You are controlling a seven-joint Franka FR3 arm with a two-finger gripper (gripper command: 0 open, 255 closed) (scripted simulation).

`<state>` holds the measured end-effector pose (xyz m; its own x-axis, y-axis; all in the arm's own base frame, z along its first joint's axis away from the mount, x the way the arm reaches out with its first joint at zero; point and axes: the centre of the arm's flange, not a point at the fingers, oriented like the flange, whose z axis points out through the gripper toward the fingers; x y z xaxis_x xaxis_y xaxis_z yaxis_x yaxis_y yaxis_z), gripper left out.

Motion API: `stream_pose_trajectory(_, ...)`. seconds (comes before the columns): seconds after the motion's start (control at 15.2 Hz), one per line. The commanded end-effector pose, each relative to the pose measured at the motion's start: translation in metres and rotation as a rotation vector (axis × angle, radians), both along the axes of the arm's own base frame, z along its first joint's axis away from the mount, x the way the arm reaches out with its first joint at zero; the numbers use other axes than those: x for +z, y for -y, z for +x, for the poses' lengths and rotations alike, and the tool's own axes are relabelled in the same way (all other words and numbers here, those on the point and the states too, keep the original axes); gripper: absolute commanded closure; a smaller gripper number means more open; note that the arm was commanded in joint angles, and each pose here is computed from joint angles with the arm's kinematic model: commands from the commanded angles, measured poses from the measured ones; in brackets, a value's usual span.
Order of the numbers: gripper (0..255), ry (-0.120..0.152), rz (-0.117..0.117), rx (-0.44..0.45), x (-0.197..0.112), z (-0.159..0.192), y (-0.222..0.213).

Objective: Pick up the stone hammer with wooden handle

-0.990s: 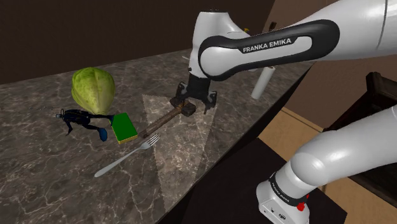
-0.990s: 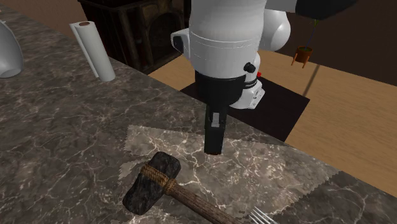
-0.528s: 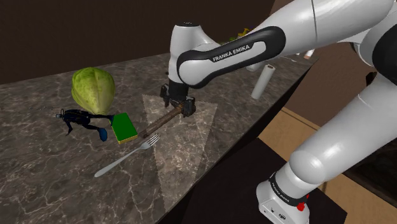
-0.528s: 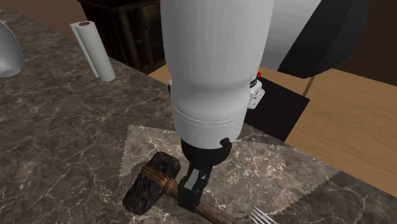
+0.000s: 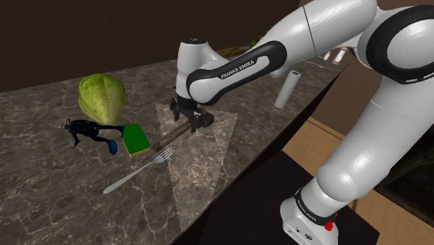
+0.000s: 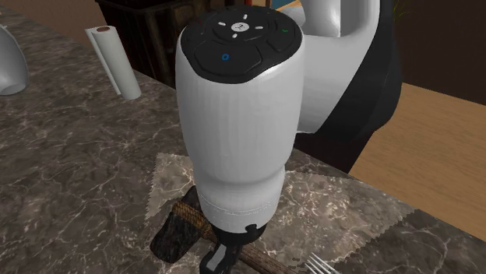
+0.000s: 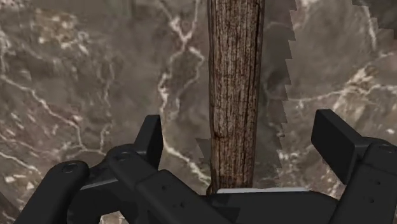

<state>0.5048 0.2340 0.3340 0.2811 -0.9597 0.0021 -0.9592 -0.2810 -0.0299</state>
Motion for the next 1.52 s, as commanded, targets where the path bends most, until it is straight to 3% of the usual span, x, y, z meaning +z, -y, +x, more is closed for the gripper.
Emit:
stream_pose_trajectory(0.0, 0, 0.000, 0.000, 0.000, -0.010, -0.001, 0.000)
stream_pose_trajectory(0.13, 0, 0.000, 0.000, 0.000, -0.013, -0.001, 0.000)
stream_pose_trajectory(0.2, 255, 0.000, 0.000, 0.000, -0.014, -0.002, 0.000)
stream_pose_trajectory(0.79, 255, 0.000, 0.000, 0.000, -0.013, -0.001, 0.000)
stream_pose_trajectory(1.45, 255, 0.000, 0.000, 0.000, 0.039, -0.001, 0.000)
